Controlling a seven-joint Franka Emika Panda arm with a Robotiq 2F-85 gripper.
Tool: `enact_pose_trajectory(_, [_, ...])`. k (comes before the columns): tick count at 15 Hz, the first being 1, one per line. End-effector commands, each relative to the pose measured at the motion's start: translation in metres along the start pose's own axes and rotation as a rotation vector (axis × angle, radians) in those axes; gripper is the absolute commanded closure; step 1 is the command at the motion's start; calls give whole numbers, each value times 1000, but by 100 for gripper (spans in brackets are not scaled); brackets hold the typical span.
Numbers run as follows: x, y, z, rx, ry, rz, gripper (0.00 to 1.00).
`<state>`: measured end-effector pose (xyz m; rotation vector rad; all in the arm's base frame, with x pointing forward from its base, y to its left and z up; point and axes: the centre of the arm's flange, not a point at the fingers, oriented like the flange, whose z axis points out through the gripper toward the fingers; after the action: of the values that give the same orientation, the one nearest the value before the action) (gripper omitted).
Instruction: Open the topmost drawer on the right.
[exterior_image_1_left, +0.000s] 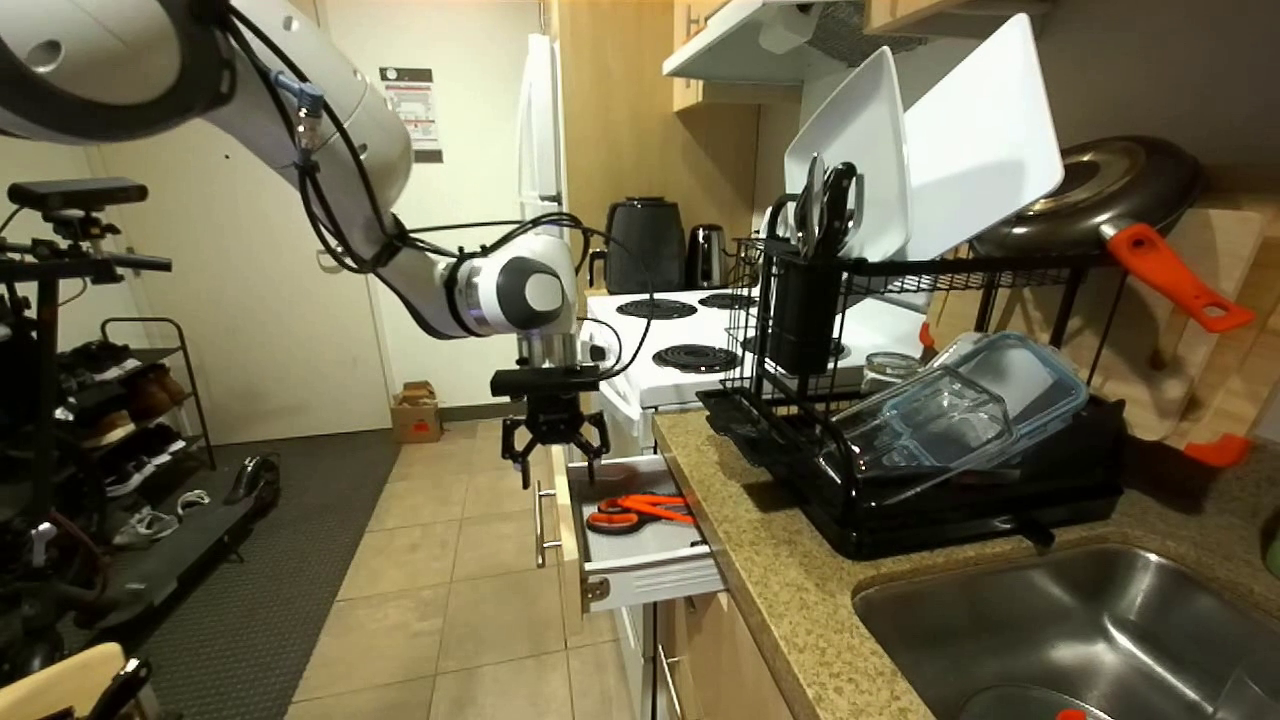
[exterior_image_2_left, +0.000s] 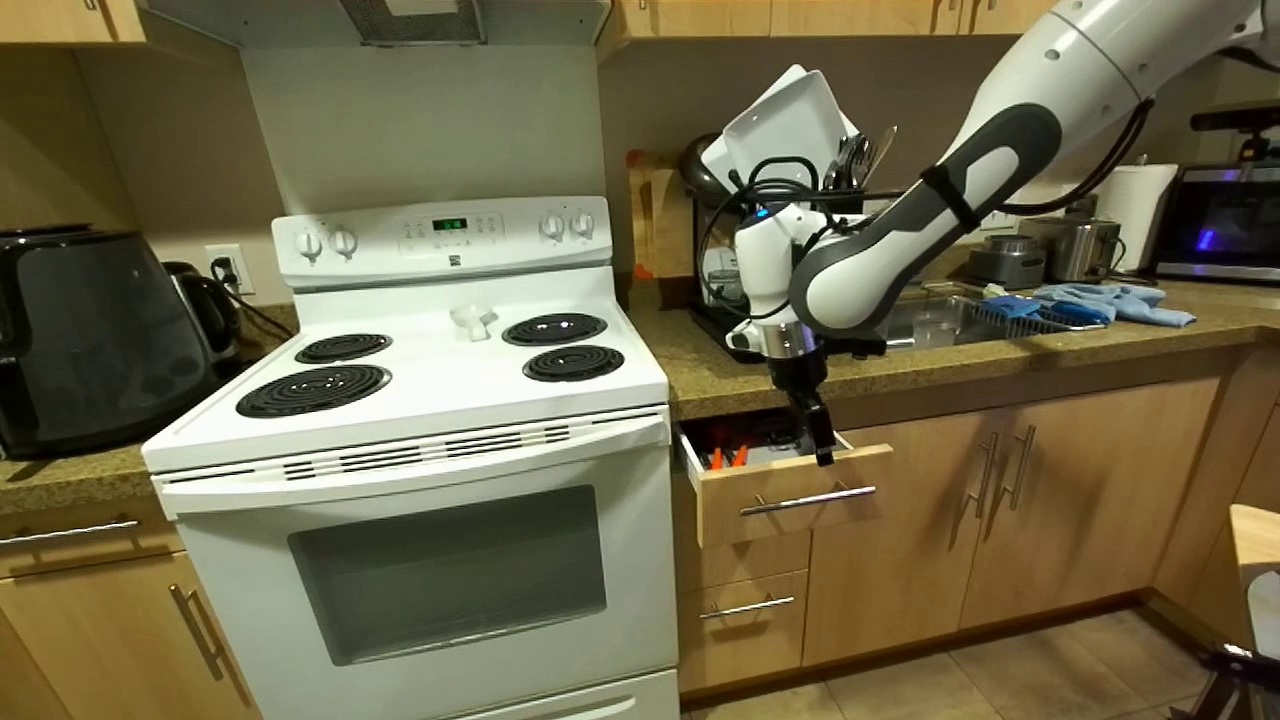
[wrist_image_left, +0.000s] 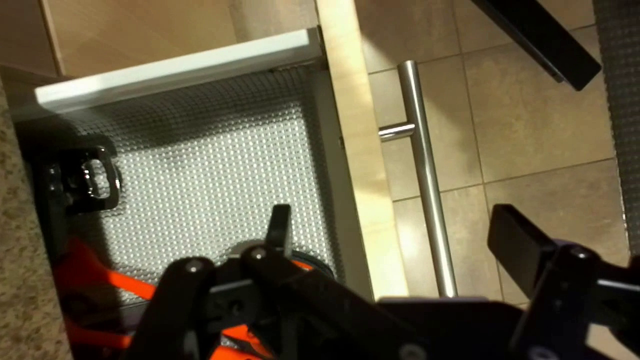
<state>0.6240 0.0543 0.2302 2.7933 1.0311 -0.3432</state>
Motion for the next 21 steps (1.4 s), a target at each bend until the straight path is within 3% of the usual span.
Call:
enact_pose_trajectory(1, [3, -6, 13, 0, -17, -93, 0])
enact_pose_trajectory(7, [11, -19, 21, 24, -12, -226, 0])
enact_pose_trajectory(14, [5, -16, 39, 58, -30, -286, 0])
enact_pose_trajectory(18, [10, -46, 40, 133, -6, -335, 0])
enact_pose_trajectory(21, [16, -77, 32, 144, 16, -357, 0])
